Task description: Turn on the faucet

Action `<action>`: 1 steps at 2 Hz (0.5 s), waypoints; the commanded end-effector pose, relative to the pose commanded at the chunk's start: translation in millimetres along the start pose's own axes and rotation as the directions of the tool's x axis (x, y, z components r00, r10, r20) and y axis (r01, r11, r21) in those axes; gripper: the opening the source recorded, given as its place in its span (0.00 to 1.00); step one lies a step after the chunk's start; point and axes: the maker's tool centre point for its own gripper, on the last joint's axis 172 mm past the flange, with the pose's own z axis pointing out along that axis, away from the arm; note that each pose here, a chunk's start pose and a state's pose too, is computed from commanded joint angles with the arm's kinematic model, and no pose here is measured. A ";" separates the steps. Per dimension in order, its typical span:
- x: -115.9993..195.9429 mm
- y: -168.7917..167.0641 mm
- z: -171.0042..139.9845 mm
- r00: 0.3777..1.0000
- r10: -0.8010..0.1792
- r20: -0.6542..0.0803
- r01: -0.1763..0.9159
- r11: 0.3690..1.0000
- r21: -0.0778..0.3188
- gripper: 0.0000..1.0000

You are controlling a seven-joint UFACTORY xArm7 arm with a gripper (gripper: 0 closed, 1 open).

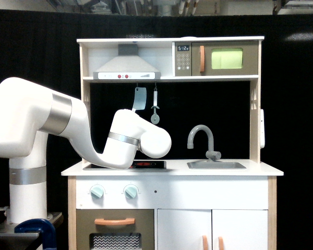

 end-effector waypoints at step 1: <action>3.3 39.9 37.4 1.000 0.000 0.000 0.000 1.000 0.000 1.00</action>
